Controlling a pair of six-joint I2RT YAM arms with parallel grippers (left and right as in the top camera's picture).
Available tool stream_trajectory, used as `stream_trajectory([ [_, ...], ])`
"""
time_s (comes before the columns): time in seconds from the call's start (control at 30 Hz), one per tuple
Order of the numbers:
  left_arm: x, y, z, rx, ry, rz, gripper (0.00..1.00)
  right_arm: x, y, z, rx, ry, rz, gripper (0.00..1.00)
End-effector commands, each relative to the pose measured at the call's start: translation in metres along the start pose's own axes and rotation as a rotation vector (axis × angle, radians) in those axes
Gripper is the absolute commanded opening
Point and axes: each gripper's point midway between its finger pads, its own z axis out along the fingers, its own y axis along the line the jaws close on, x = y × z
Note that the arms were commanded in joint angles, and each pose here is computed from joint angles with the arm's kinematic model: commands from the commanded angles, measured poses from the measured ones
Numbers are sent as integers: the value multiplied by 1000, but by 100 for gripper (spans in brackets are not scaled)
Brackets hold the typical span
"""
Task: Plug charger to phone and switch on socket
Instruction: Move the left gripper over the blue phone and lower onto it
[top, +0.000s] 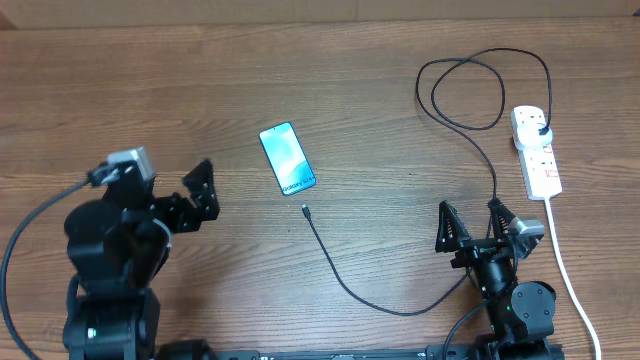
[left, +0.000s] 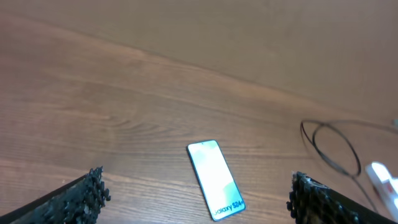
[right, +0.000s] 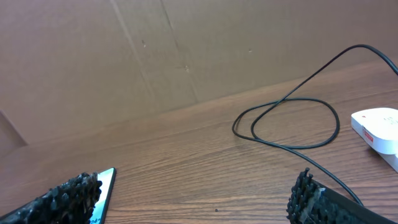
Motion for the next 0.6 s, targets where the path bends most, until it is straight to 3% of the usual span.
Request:
stream_trajectory([
  [0.0, -8, -15, 6, 7, 12, 132, 100, 0, -3, 0, 9, -12, -2, 100],
  [0.3, 39, -52, 53, -19, 185, 323, 100, 0, -3, 0, 9, -12, -2, 100],
  [0.57, 65, -50, 89, -103, 290, 126, 100, 0, -3, 0, 9, -12, -2, 100],
])
